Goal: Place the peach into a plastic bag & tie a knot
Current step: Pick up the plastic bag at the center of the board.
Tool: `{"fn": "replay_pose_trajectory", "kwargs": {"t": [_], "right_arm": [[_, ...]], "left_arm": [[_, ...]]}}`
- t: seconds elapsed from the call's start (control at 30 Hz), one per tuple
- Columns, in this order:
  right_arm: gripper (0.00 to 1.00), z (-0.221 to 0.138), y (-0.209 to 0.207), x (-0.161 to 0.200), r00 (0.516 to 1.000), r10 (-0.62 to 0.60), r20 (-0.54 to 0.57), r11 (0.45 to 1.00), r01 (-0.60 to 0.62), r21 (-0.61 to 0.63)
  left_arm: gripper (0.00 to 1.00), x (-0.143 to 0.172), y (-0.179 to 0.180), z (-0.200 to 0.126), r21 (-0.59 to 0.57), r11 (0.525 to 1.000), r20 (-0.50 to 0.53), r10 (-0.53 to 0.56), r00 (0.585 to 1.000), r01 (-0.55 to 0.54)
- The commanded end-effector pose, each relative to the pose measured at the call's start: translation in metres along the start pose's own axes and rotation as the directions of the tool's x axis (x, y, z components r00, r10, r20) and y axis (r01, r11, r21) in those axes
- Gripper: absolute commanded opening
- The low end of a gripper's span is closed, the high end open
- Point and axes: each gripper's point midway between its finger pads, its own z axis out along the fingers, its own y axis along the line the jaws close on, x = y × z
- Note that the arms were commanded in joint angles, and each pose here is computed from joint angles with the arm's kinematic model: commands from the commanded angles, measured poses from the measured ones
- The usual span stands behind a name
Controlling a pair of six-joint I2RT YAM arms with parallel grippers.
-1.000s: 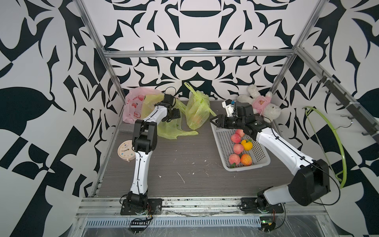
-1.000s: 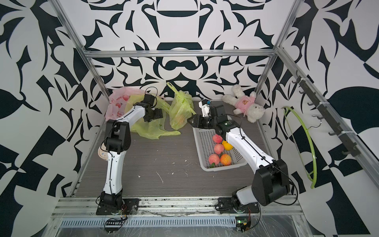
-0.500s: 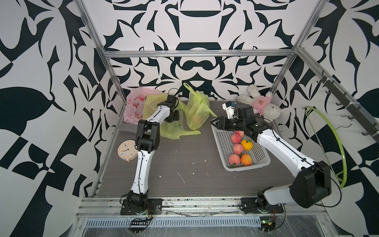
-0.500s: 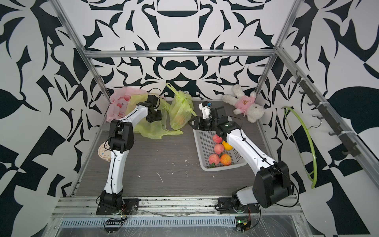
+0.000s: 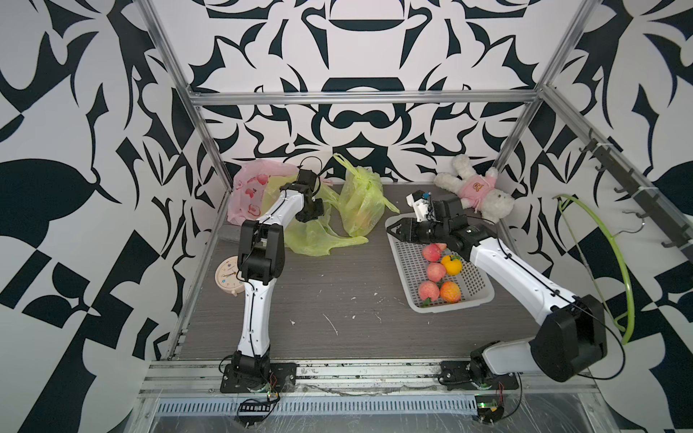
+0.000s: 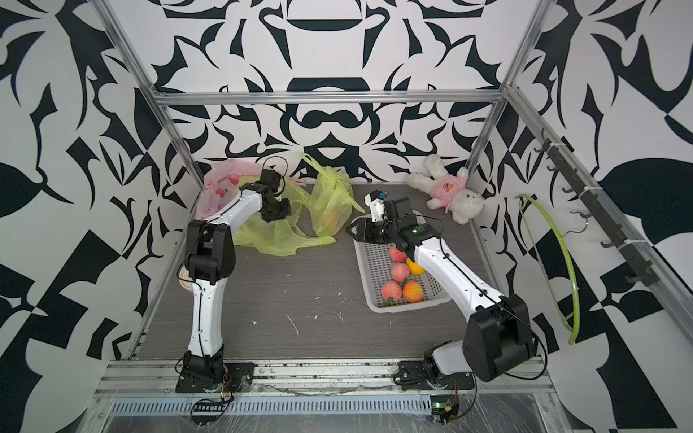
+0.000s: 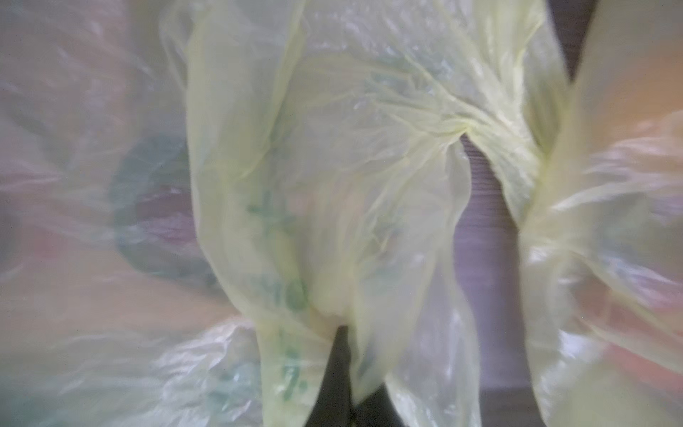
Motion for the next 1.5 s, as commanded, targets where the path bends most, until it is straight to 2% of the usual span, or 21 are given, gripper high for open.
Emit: {"fn": "replay_pose_trajectory", "kwargs": {"t": [0.0,0.23,0.4,0.7,0.93,0.97,1.03,1.1,1.13,1.47], "right_arm": [[0.50,-0.010,0.006,0.002,1.000,-0.030,0.000,1.000,0.030,-0.006],[0.60,0.008,0.047,0.000,0.999,0.025,-0.021,0.983,-0.029,-0.179],[0.64,0.037,0.091,0.000,0.998,0.032,-0.059,0.958,-0.047,-0.281],[0.68,0.081,0.137,0.001,0.994,0.029,-0.109,0.929,-0.067,-0.364],[0.69,0.102,0.138,0.011,0.989,0.046,-0.142,0.932,-0.094,-0.349],[0.63,0.104,0.135,0.011,0.988,0.052,-0.142,0.934,-0.099,-0.343],[0.39,0.107,0.129,0.014,0.988,0.059,-0.145,0.941,-0.103,-0.322],[0.10,0.109,0.120,0.019,0.987,0.066,-0.145,0.949,-0.107,-0.295],[0.00,0.109,0.114,0.021,0.988,0.070,-0.141,0.955,-0.107,-0.277],[0.00,0.082,0.041,0.043,0.992,0.059,-0.113,0.996,-0.066,-0.060]], "left_arm": [[0.00,-0.002,-0.008,-0.061,0.044,0.999,0.040,0.020,0.999,-0.022],[0.00,0.034,-0.020,-0.124,0.159,0.987,0.046,-0.007,0.999,0.000],[0.00,0.069,-0.038,-0.165,0.262,0.965,0.045,-0.004,0.999,-0.008],[0.00,0.119,-0.066,-0.187,0.351,0.936,0.023,0.013,1.000,-0.020],[0.00,0.137,-0.083,-0.190,0.379,0.925,0.024,0.029,0.999,-0.036],[0.00,0.139,-0.084,-0.189,0.380,0.924,0.023,0.029,0.999,-0.035],[0.00,0.141,-0.082,-0.188,0.377,0.926,0.022,0.022,1.000,-0.029],[0.00,0.143,-0.079,-0.188,0.372,0.928,0.028,0.010,1.000,-0.020],[0.00,0.143,-0.079,-0.189,0.372,0.928,0.034,0.007,0.999,-0.019],[0.00,0.148,-0.067,-0.200,0.340,0.940,0.063,0.007,0.998,-0.028]]}}
